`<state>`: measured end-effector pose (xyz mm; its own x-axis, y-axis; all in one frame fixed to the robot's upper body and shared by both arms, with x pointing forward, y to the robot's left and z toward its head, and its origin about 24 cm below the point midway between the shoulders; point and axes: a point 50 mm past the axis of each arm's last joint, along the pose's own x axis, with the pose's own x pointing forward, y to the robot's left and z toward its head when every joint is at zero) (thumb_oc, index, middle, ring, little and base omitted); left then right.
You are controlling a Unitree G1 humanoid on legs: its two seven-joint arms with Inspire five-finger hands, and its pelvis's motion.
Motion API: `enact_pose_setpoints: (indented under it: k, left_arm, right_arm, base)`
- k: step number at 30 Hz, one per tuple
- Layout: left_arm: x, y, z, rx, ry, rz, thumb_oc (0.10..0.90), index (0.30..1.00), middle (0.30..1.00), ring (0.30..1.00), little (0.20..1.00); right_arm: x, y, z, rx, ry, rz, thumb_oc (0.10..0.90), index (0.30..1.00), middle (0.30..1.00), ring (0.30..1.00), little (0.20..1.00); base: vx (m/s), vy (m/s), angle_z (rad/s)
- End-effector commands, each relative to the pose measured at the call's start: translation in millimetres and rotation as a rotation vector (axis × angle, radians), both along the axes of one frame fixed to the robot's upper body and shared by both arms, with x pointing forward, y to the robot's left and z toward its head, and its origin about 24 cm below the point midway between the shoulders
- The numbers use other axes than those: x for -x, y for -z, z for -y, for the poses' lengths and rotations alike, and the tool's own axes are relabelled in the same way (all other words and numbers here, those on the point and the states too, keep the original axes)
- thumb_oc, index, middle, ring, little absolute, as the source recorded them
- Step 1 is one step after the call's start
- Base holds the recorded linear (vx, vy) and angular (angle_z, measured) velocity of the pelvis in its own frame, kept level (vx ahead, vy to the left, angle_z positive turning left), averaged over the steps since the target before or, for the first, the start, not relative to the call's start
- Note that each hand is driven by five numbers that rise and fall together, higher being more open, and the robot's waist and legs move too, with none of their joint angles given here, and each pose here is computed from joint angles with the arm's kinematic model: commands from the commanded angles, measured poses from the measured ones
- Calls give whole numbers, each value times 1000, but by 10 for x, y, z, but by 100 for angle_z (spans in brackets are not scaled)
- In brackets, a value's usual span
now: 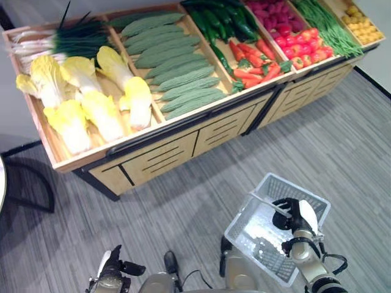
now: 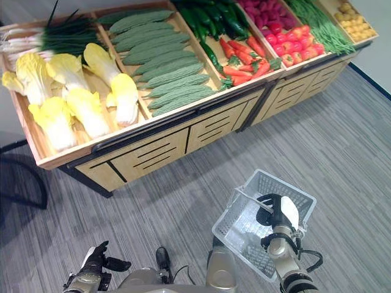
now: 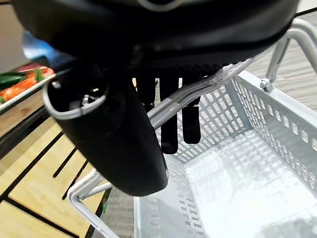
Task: Get the vegetables into the basket
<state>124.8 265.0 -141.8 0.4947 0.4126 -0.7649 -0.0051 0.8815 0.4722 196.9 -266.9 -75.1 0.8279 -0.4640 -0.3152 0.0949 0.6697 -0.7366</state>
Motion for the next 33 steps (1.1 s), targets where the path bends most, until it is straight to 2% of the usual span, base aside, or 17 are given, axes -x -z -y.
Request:
enact_pose_setpoints:
  k: [1,9,10,12,14,16,17,18,21,23,27,28,33]
  left_arm:
    - [-79,-65,-71,-24,-23,65,900,1000,1000,1000,1000]
    - [-22,-41,-42,-16,-40,69,900,1000,1000,1000,1000]
    - [-8,-45,-69,-13,-132,89,900,1000,1000,1000,1000]
    - [-29,-66,-98,-16,-208,126,900,1000,1000,1000,1000]
    - [-38,-78,-108,-31,-224,139,900,1000,1000,1000,1000]
    - [-42,-221,-346,-174,-442,259,900,1000,1000,1000,1000]
    - [-125,-479,-610,-344,-647,440,900,1000,1000,1000,1000]
    - [-236,-644,-702,-423,-675,541,900,1000,1000,1000,1000]
    - [-511,-1158,-803,-586,-699,869,900,1000,1000,1000,1000]
    - [-714,-1646,-787,-671,-633,1153,900,1000,1000,1000,1000]
    - [-826,-1959,-727,-664,-639,1302,900,1000,1000,1000,1000]
    - [-928,-2167,-708,-643,-655,1392,900,1000,1000,1000,1000]
    - [-1152,-2503,-659,-536,-673,1541,900,1000,1000,1000,1000]
  right_arm:
    - [-171,-335,405,150,108,144,400,300,300,300,300]
    - [117,-143,554,156,202,41,400,300,300,300,300]
    - [258,-27,571,143,238,-22,400,300,300,300,300]
    - [397,104,531,109,254,-89,400,300,300,300,300]
    - [449,144,523,108,258,-112,400,300,300,300,300]
    - [649,306,413,79,262,-185,400,300,300,300,300]
    - [764,404,267,58,252,-209,400,300,300,300,300]
    - [822,447,225,45,257,-222,400,300,300,300,300]
    - [890,505,158,16,277,-234,400,300,300,300,300]
    - [937,533,134,-2,281,-248,400,300,300,300,300]
    - [976,544,155,-7,285,-265,400,300,300,300,300]
    - [979,543,156,-9,268,-271,400,300,300,300,300]
    - [934,512,195,12,216,-278,400,300,300,300,300]
  base:
    - [95,-87,67]
    - [53,-221,43]
    - [74,-245,39]
    - [74,-170,33]
    - [55,-70,30]
    - [99,-93,21]
    - [84,-80,16]
    - [64,-72,11]
    - [-2,-32,5]
    - [-14,-11,5]
    - [0,0,0]
    - [2,37,-3]
    - [-1,36,-13]
